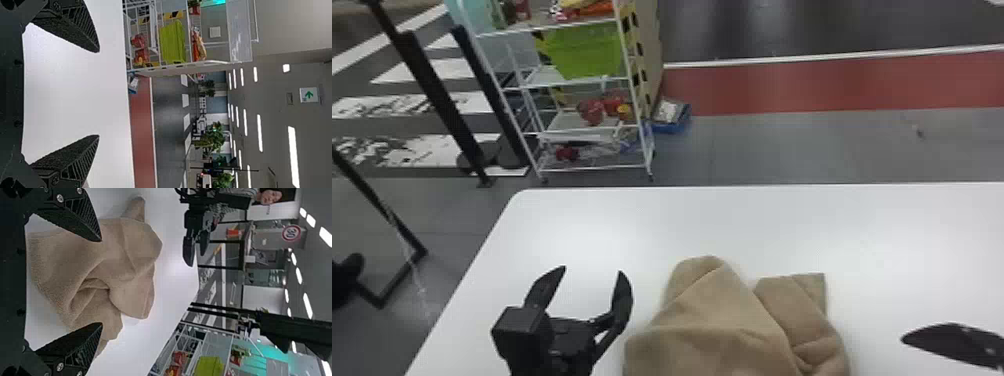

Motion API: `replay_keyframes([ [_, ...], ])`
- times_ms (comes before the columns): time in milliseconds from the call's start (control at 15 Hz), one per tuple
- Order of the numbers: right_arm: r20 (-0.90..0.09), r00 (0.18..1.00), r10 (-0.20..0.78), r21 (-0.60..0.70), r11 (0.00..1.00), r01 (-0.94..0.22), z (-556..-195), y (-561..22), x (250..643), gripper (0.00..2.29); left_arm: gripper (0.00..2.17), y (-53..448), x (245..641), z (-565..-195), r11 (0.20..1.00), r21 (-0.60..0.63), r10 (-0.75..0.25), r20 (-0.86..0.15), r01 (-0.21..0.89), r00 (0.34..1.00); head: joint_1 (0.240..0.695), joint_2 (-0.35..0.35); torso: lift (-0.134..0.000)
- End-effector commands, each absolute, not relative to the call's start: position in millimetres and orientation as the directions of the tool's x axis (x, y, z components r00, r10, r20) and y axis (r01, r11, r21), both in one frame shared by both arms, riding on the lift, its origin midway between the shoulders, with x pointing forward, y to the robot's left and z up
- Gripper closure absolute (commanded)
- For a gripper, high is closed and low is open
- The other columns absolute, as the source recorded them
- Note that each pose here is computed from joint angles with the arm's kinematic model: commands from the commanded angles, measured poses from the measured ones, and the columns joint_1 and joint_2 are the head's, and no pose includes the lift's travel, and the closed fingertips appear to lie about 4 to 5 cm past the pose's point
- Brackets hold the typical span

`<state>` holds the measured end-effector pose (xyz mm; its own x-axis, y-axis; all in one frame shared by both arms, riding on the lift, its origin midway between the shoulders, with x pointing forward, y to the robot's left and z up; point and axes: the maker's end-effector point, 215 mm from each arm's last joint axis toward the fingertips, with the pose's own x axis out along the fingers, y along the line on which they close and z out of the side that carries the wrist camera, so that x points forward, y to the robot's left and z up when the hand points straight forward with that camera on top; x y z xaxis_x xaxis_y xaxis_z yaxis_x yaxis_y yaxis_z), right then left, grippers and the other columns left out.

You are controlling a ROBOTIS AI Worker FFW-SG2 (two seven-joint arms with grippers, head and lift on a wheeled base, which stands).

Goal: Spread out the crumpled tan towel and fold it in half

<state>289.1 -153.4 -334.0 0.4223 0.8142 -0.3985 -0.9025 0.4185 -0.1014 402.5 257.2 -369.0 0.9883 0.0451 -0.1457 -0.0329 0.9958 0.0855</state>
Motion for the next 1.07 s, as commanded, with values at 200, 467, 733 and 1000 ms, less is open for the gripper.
replay_keyframes([
  [200,-0.599,0.345,0.723,-0.162,0.313,-0.936,-376.8,-152.7,290.8,0.19,0.11,257.4,403.3,-374.6,0.996,0.082,0.048,-0.155,-0.036,0.987,0.695,0.168,-0.122],
  [467,-0.691,0.315,0.651,-0.209,0.238,-0.949,-397.5,-138.7,292.3,0.21,0.11,258.4,401.8,-379.4,0.996,0.084,0.05,-0.164,-0.036,0.985,0.695,0.182,-0.122],
  [733,-0.765,0.289,0.575,-0.237,0.166,-0.957,-414.5,-134.8,287.6,0.21,0.11,258.8,402.3,-383.2,0.996,0.081,0.049,-0.167,-0.036,0.985,0.695,0.197,-0.122],
  [1000,-0.787,0.25,0.563,-0.211,0.135,-0.968,-426.9,-128.7,271.7,0.22,0.11,262.1,402.0,-383.0,0.996,0.082,0.054,-0.164,-0.041,0.985,0.695,0.219,-0.122],
])
